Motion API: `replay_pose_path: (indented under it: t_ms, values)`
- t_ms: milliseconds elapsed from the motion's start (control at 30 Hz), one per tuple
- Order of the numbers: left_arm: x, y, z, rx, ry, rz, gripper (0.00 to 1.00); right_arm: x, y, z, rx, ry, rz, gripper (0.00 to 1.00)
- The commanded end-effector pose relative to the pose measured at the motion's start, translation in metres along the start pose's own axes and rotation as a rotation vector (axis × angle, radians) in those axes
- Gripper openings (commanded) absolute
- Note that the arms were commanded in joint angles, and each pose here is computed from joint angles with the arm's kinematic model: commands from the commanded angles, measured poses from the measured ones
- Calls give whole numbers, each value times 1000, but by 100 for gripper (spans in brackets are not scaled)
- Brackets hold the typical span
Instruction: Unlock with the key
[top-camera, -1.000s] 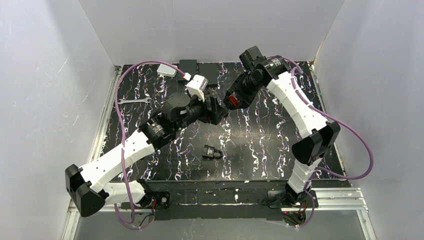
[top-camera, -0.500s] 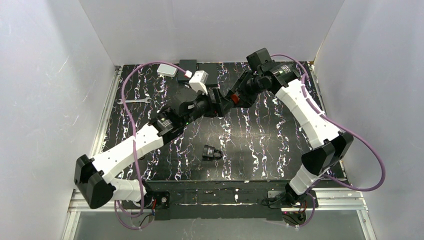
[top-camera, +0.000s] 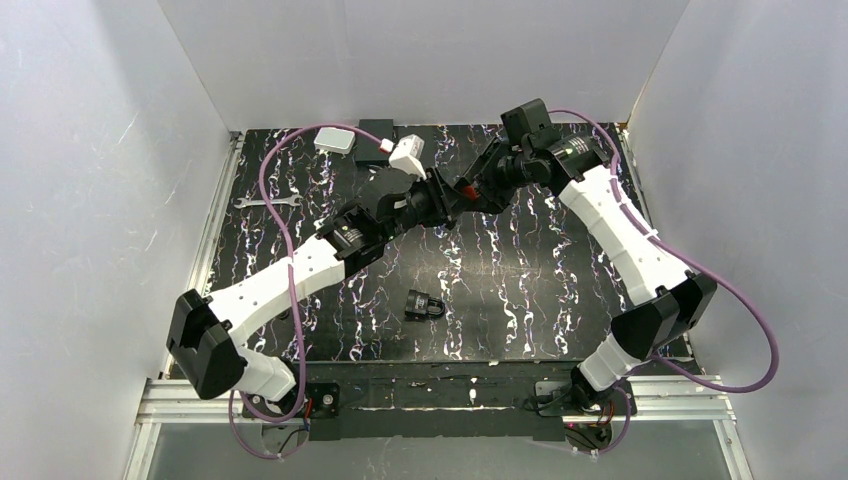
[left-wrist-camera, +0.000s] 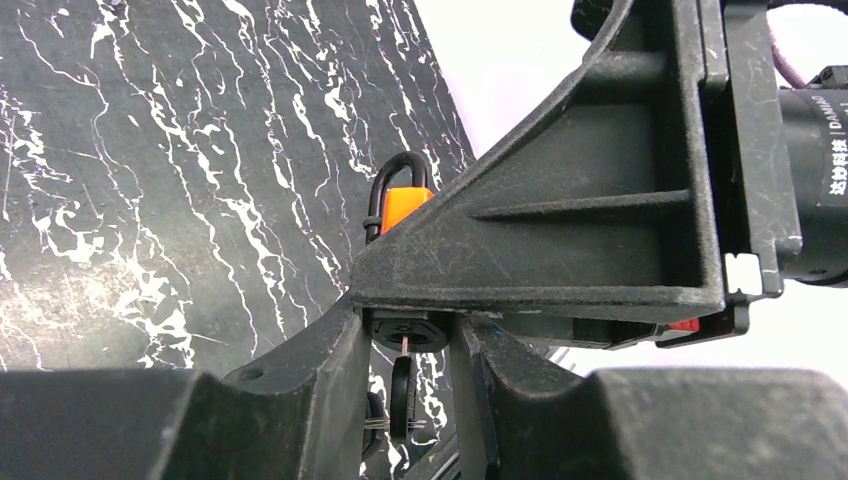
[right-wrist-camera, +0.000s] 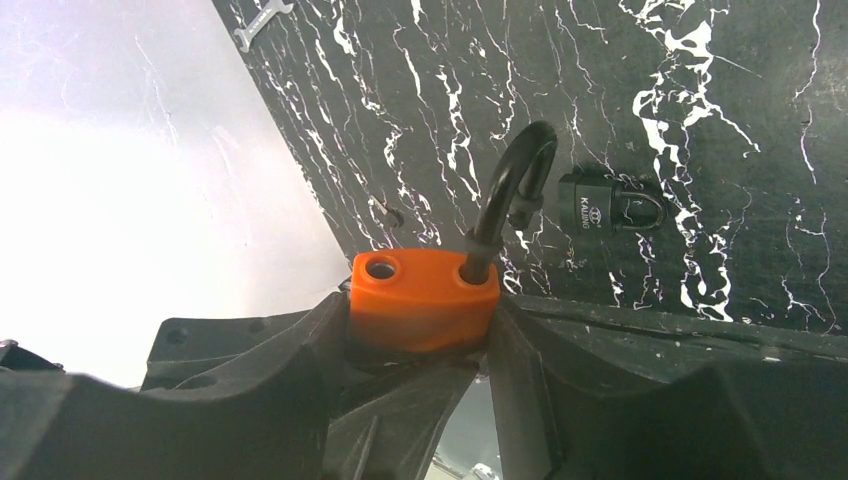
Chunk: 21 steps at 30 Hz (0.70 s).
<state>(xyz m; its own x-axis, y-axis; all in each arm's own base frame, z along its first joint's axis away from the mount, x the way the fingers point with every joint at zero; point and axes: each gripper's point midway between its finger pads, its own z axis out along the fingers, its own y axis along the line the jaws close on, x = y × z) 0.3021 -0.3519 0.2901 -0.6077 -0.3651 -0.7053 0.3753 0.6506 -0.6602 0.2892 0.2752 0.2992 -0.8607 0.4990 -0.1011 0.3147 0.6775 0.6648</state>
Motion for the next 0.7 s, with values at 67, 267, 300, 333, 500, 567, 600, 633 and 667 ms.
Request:
replay_pose_path:
  t_ms: [67,267,300,333,500,567,600,633,667]
  values:
    - [-15,4,-2,-35,-63,-51,0,-1,21,-24,-124,-24,0,1]
    - [-13,28,-13,-87,-81,-107,0,-7,8,-22,-95,-26,11,85]
    - [-11,32,-15,-92,-77,-107,0,-9,3,-21,-83,-24,16,93]
    - [-9,36,-16,-96,-73,-104,0,-10,-2,-20,-68,-23,21,97]
    - [8,66,-21,-155,-46,-122,0,-24,-39,-22,22,-47,37,98]
    - [17,81,-22,-181,-26,-141,0,-28,-56,-22,52,-57,53,98]
    - [22,89,-23,-193,-12,-149,0,-30,-62,-22,60,-62,61,98]
    - [29,96,-23,-205,3,-155,0,-32,-67,-22,66,-64,69,98]
    - [34,101,-22,-210,17,-158,0,-33,-71,-21,72,-60,72,98]
